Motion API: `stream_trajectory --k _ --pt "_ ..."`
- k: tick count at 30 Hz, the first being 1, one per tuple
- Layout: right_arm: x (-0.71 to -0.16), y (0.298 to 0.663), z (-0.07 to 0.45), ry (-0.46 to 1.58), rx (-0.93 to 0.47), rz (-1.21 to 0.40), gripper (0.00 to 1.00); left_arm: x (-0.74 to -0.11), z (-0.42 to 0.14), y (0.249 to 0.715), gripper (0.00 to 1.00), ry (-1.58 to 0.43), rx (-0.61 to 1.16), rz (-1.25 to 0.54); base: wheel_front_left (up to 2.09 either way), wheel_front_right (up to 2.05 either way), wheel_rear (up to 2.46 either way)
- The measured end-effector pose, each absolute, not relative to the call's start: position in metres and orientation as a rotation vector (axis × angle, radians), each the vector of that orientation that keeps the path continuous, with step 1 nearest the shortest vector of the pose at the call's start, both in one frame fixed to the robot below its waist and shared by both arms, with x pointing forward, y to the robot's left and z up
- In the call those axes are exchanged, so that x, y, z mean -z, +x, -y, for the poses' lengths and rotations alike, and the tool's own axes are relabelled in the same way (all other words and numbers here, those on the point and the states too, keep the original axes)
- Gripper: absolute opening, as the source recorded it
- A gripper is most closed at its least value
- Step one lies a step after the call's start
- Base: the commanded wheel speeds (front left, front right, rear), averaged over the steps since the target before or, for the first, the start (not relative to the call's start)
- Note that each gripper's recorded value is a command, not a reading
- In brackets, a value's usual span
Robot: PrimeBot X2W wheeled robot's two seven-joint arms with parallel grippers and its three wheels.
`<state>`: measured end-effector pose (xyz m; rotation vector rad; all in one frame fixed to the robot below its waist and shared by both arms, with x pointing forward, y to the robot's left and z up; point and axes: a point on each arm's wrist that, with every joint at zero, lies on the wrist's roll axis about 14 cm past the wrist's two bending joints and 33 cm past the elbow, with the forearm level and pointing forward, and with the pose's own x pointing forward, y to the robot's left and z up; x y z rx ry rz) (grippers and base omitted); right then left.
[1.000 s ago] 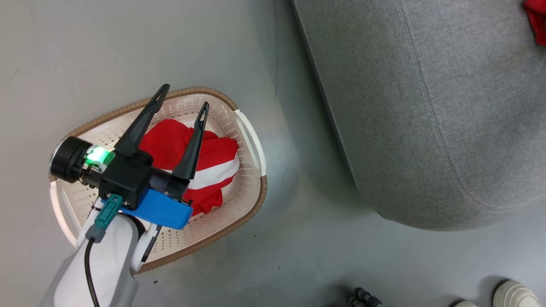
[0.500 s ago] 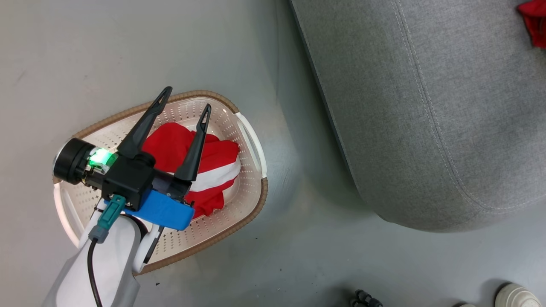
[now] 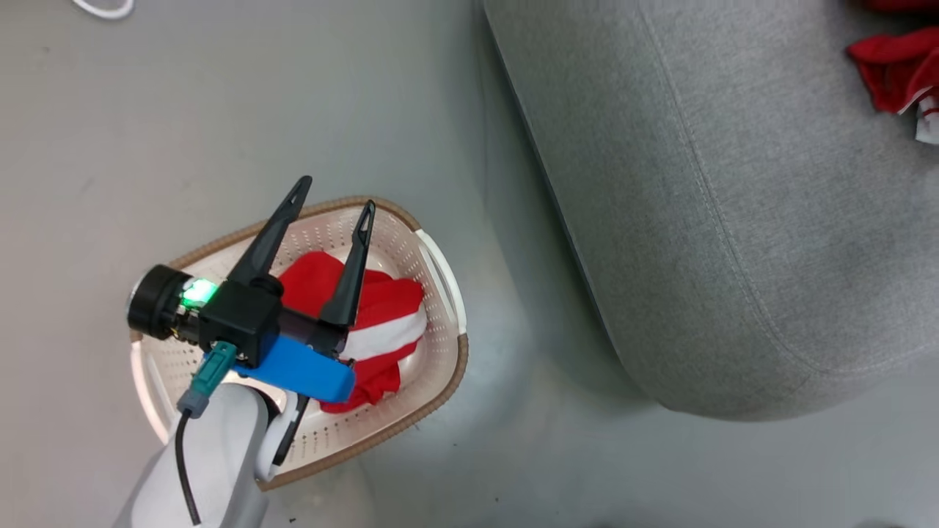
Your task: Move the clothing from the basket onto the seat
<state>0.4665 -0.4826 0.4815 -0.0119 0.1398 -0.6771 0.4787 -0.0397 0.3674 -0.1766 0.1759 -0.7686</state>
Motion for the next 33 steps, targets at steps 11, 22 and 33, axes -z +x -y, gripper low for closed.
stream_trajectory --k 11,22,33 --pt "-0.492 0.437 0.441 -0.032 0.545 -0.123 1.0 -0.419 0.009 0.46 1.0 -0.191 0.64 -0.129 0.0 0.0 0.0" --pt "-0.497 0.418 0.35 0.023 0.338 -0.068 1.0 -0.454 -0.047 0.428 1.0 -0.185 0.457 -0.084 0.0 0.0 0.0" --pt "-0.511 0.4 0.264 0.054 0.156 -0.033 1.0 -0.466 -0.111 0.392 1.0 -0.18 0.261 -0.06 0.0 0.0 0.0"
